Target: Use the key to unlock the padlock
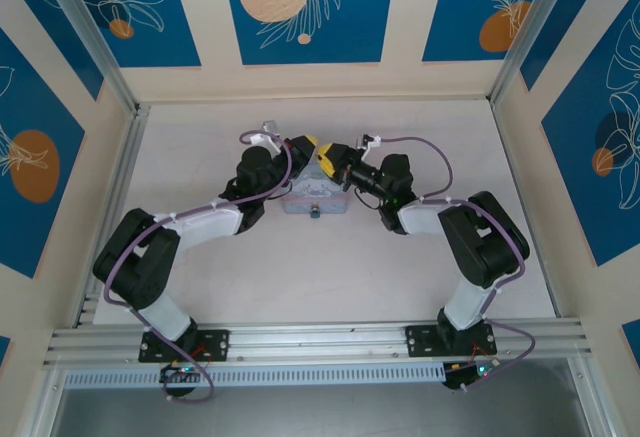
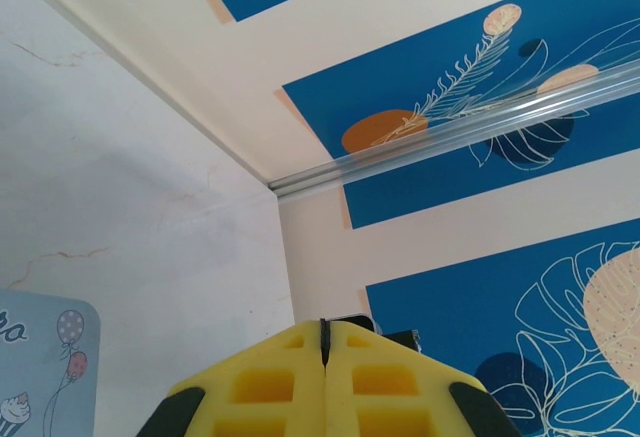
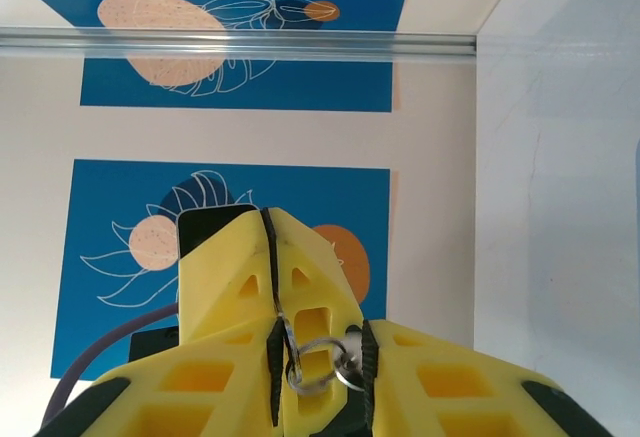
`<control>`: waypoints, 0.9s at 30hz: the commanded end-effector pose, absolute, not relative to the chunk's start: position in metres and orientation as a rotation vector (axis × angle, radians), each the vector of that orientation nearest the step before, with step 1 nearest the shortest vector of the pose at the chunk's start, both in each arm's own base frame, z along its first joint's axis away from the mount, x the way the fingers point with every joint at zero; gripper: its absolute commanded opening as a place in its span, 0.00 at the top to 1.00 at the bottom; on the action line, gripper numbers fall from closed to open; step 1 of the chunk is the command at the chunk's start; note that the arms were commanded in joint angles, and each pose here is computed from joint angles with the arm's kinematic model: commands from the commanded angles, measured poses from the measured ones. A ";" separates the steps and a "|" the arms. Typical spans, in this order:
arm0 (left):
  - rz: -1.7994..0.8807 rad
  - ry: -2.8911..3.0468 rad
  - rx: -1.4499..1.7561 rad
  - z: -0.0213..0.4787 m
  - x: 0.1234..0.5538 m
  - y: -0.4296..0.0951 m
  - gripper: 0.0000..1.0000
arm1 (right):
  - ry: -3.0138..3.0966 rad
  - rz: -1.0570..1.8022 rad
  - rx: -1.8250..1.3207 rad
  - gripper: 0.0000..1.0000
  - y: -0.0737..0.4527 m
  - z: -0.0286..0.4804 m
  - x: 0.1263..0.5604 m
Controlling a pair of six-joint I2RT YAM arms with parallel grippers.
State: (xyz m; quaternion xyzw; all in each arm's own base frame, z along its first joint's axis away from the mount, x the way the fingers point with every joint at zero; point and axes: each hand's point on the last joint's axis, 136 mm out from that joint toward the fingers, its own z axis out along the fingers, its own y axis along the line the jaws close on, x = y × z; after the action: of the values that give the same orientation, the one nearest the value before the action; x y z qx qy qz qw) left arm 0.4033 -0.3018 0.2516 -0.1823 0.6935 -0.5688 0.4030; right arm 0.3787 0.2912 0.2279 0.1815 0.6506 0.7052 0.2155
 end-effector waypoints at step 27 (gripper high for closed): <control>-1.434 1.722 -0.488 0.253 0.398 -0.298 1.00 | 1.737 1.995 0.452 1.00 0.294 0.249 0.383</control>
State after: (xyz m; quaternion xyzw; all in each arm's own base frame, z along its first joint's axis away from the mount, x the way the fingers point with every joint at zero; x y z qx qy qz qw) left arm 0.4049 -0.2964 0.2471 -0.1983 0.6901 -0.5645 0.4073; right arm 0.3812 0.2926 0.2324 0.1839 0.6452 0.7106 0.2121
